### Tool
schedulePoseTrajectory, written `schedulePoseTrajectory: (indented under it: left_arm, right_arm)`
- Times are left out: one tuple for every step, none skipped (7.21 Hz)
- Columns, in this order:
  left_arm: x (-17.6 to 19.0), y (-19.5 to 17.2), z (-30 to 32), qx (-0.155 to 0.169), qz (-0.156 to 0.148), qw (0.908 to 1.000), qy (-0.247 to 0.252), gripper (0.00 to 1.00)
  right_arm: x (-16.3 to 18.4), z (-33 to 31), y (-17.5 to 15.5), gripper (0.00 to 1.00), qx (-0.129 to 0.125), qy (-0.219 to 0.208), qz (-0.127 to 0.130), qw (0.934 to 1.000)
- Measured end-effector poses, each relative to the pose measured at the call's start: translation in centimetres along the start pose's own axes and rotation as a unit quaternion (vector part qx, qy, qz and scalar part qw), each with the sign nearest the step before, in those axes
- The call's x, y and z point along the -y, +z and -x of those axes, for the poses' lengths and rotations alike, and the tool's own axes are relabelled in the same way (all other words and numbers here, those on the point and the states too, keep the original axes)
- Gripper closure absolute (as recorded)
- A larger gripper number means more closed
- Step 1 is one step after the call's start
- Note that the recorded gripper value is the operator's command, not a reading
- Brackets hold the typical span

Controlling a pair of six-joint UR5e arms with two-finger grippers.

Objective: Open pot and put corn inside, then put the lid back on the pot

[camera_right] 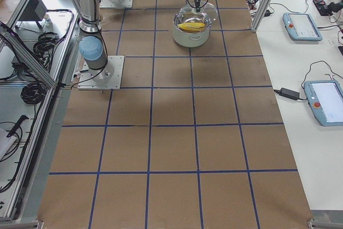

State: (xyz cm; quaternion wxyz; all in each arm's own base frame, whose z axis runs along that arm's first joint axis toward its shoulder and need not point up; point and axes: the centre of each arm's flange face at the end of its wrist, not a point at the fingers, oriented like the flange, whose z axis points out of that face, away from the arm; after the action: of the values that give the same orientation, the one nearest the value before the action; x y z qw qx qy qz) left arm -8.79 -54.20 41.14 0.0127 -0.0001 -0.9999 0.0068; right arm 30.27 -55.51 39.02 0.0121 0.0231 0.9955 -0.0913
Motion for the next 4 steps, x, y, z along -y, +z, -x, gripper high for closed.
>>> schedulePoseTrajectory:
  left_arm:
    - [0.1, 0.1, 0.0, 0.001, 0.0, 1.0, 0.0, 0.0]
    - [0.2, -0.2, 0.0, 0.002, -0.002, 1.0, 0.0, 0.0]
    - [0.3, -1.0, -0.1, 0.003, -0.008, 1.0, 0.001, 0.0]
    - [0.3, -1.9, -0.3, 0.004, -0.015, 0.9999, 0.003, 0.0]
  right_arm:
    - [-0.1, 0.2, 0.7, 0.65, 0.004, -0.001, 0.008, 1.0]
    - [-0.2, 0.2, 1.4, 0.65, 0.004, -0.003, 0.019, 0.9998]
    - [-0.4, 0.1, 1.8, 0.65, 0.0, -0.004, 0.036, 0.9994]
    - [-0.7, 0.0, 2.1, 0.65, -0.004, -0.005, 0.051, 0.9987]
